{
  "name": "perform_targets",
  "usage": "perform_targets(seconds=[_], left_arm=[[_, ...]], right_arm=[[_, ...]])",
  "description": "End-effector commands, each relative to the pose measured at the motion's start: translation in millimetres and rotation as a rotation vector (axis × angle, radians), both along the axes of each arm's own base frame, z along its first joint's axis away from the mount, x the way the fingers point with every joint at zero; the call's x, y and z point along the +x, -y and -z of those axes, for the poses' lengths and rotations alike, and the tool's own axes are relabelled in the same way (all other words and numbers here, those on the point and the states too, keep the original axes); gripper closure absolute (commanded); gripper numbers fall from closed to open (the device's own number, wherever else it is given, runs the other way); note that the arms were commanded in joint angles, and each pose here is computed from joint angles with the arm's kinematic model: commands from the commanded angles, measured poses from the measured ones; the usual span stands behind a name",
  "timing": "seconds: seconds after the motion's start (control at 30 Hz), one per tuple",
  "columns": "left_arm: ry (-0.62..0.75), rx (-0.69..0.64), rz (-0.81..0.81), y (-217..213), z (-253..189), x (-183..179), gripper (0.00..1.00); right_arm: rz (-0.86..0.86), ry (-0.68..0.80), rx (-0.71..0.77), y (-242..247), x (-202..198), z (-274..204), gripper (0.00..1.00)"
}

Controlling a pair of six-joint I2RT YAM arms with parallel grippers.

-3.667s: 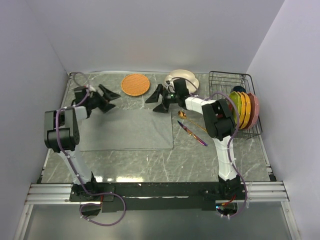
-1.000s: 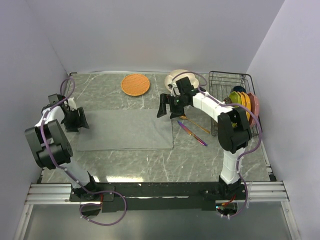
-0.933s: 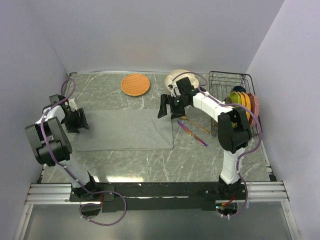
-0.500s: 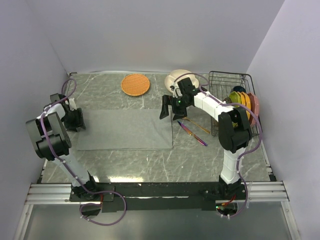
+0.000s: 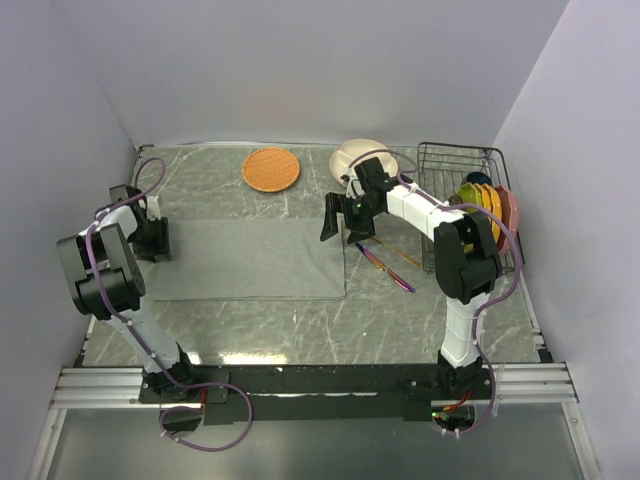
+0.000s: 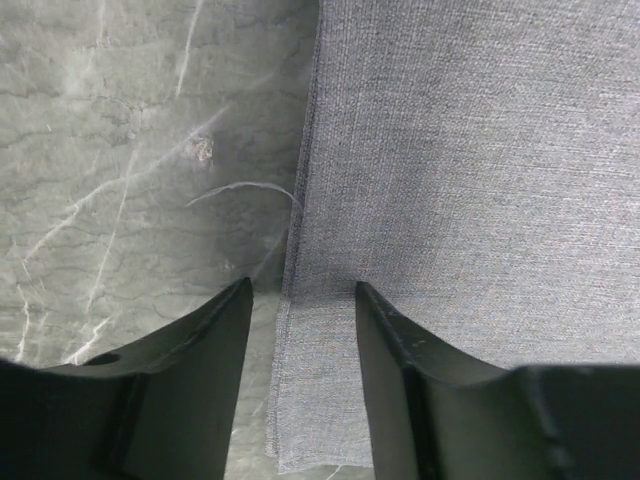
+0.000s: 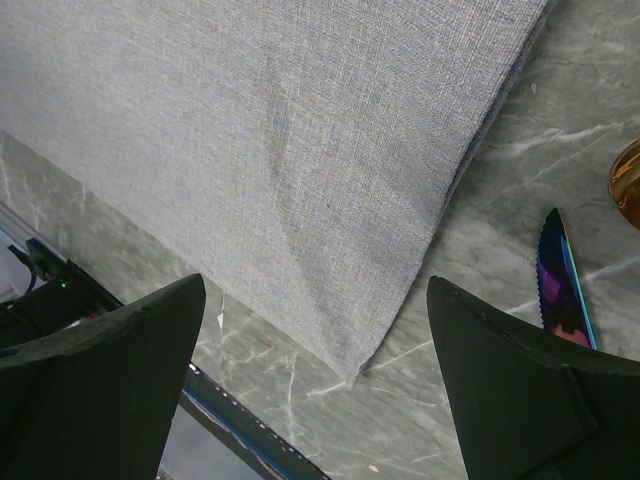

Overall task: Fold the napkin into a case and place the utensils inside
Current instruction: Pick up the rectangle-folded napkin at the center of the board.

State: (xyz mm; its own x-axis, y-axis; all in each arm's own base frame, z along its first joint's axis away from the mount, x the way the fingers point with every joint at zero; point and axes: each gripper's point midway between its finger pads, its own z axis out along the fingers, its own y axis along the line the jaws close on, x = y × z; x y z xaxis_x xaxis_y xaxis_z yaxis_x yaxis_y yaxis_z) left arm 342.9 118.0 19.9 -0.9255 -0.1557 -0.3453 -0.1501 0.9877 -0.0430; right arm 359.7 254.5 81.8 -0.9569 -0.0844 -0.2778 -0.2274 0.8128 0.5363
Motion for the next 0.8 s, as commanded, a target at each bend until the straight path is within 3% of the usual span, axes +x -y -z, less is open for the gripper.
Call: perform_targets(seconds=[0.0, 0.37, 0.57, 0.67, 0.77], left_arm=[[0.011, -0.044, 0.053, 14.4, 2.9, 3.5, 0.54], [0.008, -0.046, 0.093, 24.1, 4.2, 3.8, 0.65], [-0.027, -0.051, 0.104, 27.8, 13.0, 2.1, 0.82], [-0.015, -0.063, 0.106, 29.8, 8.1, 4.9, 0.99], [0.025, -0.079, 0.106, 34.5, -9.2, 7.6, 0.99]], right_arm=[[0.023, 0.008, -0.006, 4.1, 4.5, -3.3, 0.0], [0.031, -0.006, 0.001, 3.0, 3.0, 0.3, 0.0], [0.034, -0.014, 0.002, 1.7, 5.1, 3.0, 0.0], [0.032, -0.014, 0.005, 1.0, 5.5, 2.5, 0.0], [0.03, -0.016, 0.01, 0.8, 3.6, 1.0, 0.0]])
